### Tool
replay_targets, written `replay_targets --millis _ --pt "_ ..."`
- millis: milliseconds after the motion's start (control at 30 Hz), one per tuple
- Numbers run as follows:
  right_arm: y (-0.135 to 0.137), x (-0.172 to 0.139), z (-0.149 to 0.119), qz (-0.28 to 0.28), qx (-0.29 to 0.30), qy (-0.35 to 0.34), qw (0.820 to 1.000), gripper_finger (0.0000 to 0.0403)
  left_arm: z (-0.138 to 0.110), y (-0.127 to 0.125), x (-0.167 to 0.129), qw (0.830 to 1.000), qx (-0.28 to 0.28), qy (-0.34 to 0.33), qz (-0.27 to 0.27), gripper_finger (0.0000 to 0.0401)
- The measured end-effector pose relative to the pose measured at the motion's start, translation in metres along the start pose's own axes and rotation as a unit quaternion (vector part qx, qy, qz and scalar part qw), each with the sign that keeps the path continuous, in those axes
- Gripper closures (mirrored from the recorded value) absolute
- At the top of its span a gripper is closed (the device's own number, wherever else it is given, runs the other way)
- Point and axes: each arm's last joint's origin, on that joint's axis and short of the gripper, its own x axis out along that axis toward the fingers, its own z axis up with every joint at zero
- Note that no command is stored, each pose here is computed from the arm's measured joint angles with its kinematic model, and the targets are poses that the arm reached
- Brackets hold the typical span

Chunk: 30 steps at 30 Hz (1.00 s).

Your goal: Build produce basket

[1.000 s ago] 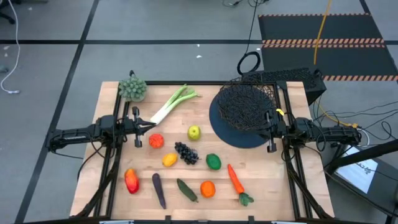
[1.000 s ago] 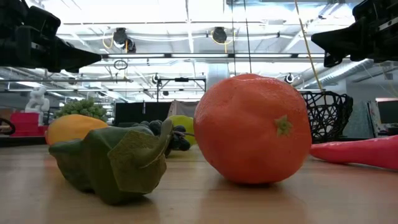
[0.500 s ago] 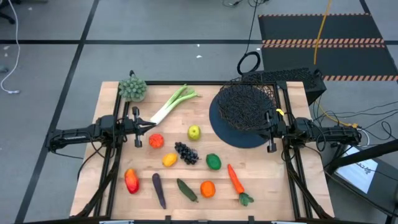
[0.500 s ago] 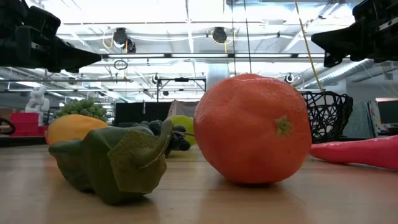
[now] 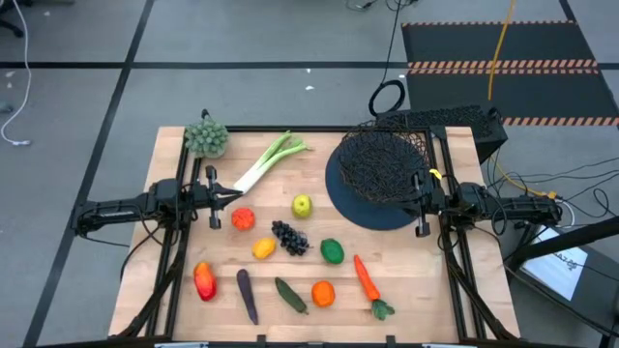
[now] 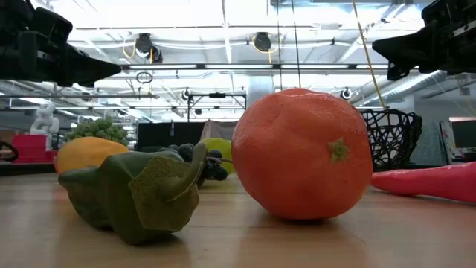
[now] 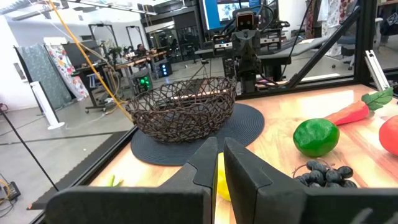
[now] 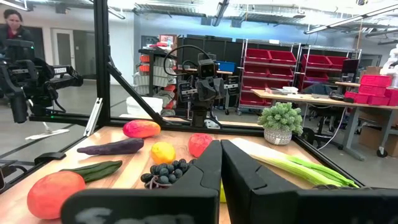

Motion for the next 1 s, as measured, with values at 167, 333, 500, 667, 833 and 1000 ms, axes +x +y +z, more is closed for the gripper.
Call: replay_targets --millis 167,333,500,667,833,1000 --pt "0.0000 0.0000 0.0000 0.000 0.000 0.000 1.000 0.0403 0.0000 0.0000 0.0000 1.000 0.000 0.000 0.000 0.0370" --pt "0.0000 0.0000 0.0000 0.000 0.000 0.000 1.000 0.0403 0.0000 0.0000 0.0000 1.000 0.000 0.000 0.000 0.0370" --pt "0.0000 0.0000 0.0000 0.000 0.000 0.000 1.000 0.0403 0.0000 0.0000 0.0000 1.000 0.000 0.000 0.000 0.0370" --pt "0.0000 0.0000 0.0003 0.000 0.000 -0.002 1.000 0.0403 0.0000 0.0000 0.0000 1.000 0.000 0.000 0.000 0.0370" --pt "0.0000 0.0000 0.0004 0.000 0.001 -0.002 1.000 0.0403 0.0000 0.0000 0.0000 1.000 0.000 0.000 0.000 0.0370" --pt "-0.0001 0.0000 0.0011 0.000 0.000 -0.006 1.000 0.0403 0.0001 0.0000 0.0000 1.000 0.000 0.000 0.000 0.0370"
